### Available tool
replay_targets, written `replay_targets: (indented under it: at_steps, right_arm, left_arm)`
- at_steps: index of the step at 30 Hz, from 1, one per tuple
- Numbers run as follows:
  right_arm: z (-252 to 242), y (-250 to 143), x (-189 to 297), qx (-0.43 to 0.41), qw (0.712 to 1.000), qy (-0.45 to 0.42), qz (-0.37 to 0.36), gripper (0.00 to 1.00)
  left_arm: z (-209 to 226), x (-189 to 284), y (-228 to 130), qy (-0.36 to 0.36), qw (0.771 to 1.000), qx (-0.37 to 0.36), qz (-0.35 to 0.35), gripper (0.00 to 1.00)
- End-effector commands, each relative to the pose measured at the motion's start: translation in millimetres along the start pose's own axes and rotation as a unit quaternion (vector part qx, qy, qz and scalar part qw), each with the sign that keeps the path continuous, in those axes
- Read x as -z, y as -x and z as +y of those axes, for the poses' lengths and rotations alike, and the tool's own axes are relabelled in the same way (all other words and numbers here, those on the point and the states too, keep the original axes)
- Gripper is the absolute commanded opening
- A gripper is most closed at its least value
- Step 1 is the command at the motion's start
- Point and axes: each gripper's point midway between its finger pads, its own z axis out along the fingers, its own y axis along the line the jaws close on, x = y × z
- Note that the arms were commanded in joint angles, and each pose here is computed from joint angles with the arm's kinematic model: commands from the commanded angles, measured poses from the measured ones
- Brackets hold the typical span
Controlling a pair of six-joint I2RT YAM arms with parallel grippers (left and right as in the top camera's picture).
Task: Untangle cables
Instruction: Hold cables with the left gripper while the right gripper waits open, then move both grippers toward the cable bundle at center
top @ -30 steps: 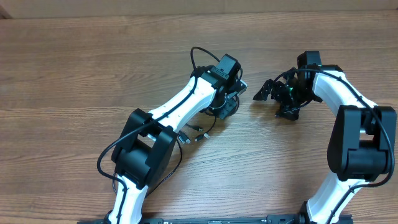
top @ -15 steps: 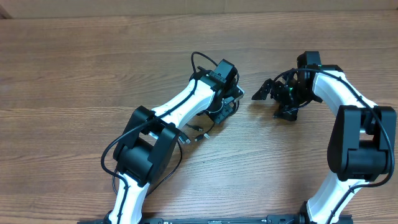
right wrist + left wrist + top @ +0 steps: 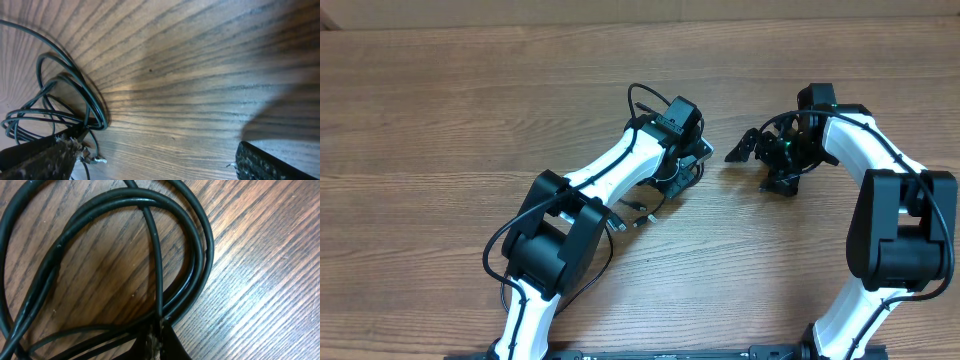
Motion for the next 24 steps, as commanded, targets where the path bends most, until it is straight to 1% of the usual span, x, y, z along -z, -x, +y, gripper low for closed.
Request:
replay_targets:
  at_steps: [1,5,8,15,18,21,24]
  right_arm:
    - [1.4,-5.2,0.7,0.003,1.000,0.001,0.004,1.00]
    - [0.5,-7.6,0.7,0.002,1.000,0.000,0.009,1.00]
    - [0.3,-8.8,0.6,0.002,1.000,-0.001,0.011,1.00]
    - [9.3,-16.0,-6.3,0.019,1.000,-0.004,0.019,1.00]
    - [16.1,-20.7,-11.2,0.032,0.999,-0.006,0.024,1.00]
    - [23.8,-27.9,-16.9,0.045,0.998,-0.009,0.032,1.00]
    - [32.3,-35.6,-23.5,0.062,0.997,-0.011,0.039,1.00]
  left_arm:
    - [1.3,-5.3,-5.2,-0.003,1.000,0.000,0.010,0.04]
    - [5.0,13.6,6.3,0.001,1.000,0.002,-0.007,0.04]
    - [8.3,28.3,11.4,-0.005,1.000,0.018,-0.023,0.04]
    - [10.1,54.7,13.8,-0.097,0.992,0.056,-0.066,0.04]
    - [8.6,69.8,15.4,-0.167,0.979,0.071,-0.096,0.04]
    - [7.0,89.5,15.8,-0.249,0.956,0.073,-0.136,0.04]
    - [12.9,106.4,12.3,-0.300,0.936,0.078,-0.167,0.04]
